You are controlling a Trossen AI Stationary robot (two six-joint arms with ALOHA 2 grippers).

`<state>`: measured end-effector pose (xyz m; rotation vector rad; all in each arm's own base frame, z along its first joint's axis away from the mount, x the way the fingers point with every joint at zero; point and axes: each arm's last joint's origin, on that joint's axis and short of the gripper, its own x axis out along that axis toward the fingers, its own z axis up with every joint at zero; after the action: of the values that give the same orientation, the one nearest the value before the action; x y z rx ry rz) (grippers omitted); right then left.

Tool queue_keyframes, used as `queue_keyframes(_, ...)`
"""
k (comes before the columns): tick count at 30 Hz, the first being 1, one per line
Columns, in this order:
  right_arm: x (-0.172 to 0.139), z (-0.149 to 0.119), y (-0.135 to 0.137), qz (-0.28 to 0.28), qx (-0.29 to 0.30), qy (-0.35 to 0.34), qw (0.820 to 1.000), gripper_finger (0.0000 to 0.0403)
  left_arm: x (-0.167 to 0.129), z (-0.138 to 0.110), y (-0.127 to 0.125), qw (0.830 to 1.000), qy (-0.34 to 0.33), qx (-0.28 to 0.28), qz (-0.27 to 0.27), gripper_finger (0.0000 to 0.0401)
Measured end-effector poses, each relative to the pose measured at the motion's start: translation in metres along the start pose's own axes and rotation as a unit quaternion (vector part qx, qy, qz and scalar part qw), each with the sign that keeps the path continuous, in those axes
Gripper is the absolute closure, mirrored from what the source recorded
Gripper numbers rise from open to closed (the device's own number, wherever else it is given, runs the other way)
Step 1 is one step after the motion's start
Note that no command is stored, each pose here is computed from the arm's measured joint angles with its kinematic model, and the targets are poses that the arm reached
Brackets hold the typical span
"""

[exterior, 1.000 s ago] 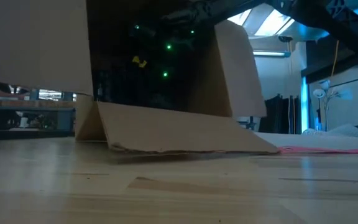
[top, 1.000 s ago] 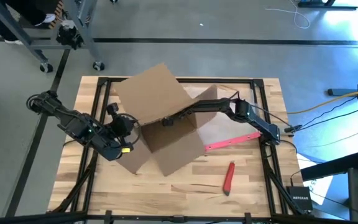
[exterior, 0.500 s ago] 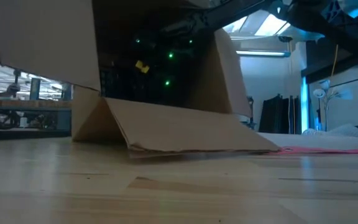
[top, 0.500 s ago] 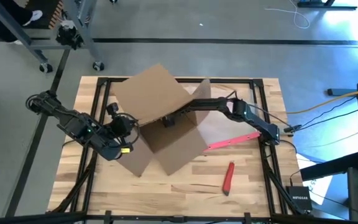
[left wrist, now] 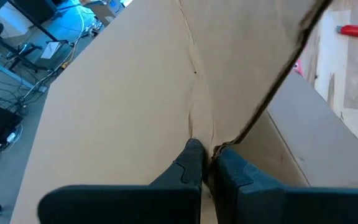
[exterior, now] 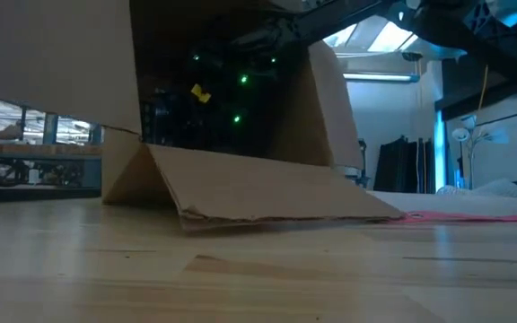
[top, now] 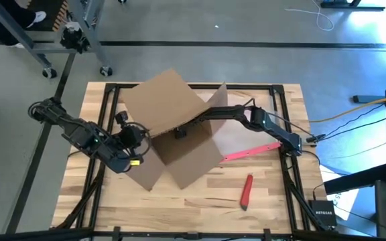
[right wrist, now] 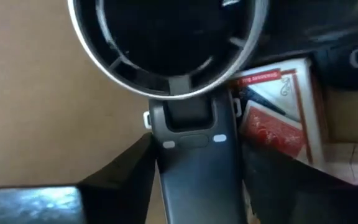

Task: Unpack boxes
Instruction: Remove the black mini fan from the cardboard box

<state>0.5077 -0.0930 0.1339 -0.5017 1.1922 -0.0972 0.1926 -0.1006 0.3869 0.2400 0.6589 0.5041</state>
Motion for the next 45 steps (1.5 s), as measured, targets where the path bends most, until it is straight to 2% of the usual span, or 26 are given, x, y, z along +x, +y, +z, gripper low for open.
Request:
queue_keyframes(5, 0.011, -0.003, 0.004, -0.003, 0.003, 0.012, 1.0, 0.0141, 0.0, 0.0, 0.0, 1.0, -0.001, -0.001, -0.001, 0.0397)
queue_keyframes(9, 0.012, -0.004, 0.004, -0.014, 0.012, 0.016, 1.0, 0.0142, 0.0, 0.0, 0.0, 1.0, 0.0, 0.0, 0.0, 0.0397)
queue_keyframes(11, 0.013, -0.003, 0.003, -0.023, 0.013, 0.015, 1.0, 0.0165, 0.0, 0.0, 0.0, 1.0, 0.001, 0.002, 0.001, 0.0397)
queue_keyframes(13, 0.014, -0.003, 0.003, -0.03, 0.009, 0.014, 0.999, 0.0204, 0.001, -0.001, 0.0, 1.0, 0.003, 0.006, 0.002, 0.0397)
queue_keyframes(19, 0.011, -0.002, 0.007, -0.023, 0.006, 0.019, 1.0, 0.0367, 0.001, -0.001, 0.0, 1.0, 0.003, 0.007, 0.003, 0.0397)
queue_keyframes(20, 0.008, 0.0, 0.006, -0.027, 0.006, 0.02, 0.999, 0.0384, 0.001, -0.001, 0.0, 1.0, 0.004, 0.007, 0.002, 0.0397)
queue_keyframes(28, -0.017, 0.022, 0.013, -0.039, 0.001, 0.008, 0.999, 0.04, 0.0, 0.0, 0.0, 1.0, -0.004, 0.0, 0.005, 0.0397)
queue_keyframes(32, -0.026, 0.029, 0.004, -0.077, 0.048, -0.004, 0.996, 0.0395, -0.001, 0.0, 0.002, 1.0, -0.007, -0.003, 0.01, 0.0397)
queue_keyframes(36, -0.039, 0.033, -0.011, -0.083, 0.137, -0.015, 0.987, 0.0392, 0.0, -0.001, 0.002, 1.0, -0.001, -0.001, 0.01, 0.0397)
queue_keyframes(39, -0.04, 0.033, -0.021, -0.091, 0.21, -0.034, 0.973, 0.0391, -0.001, 0.0, 0.003, 1.0, -0.006, -0.001, 0.016, 0.0397)
queue_keyframes(45, -0.017, 0.022, -0.031, -0.04, 0.323, -0.033, 0.945, 0.0391, 0.0, -0.001, 0.002, 1.0, -0.001, 0.003, 0.012, 0.0397)
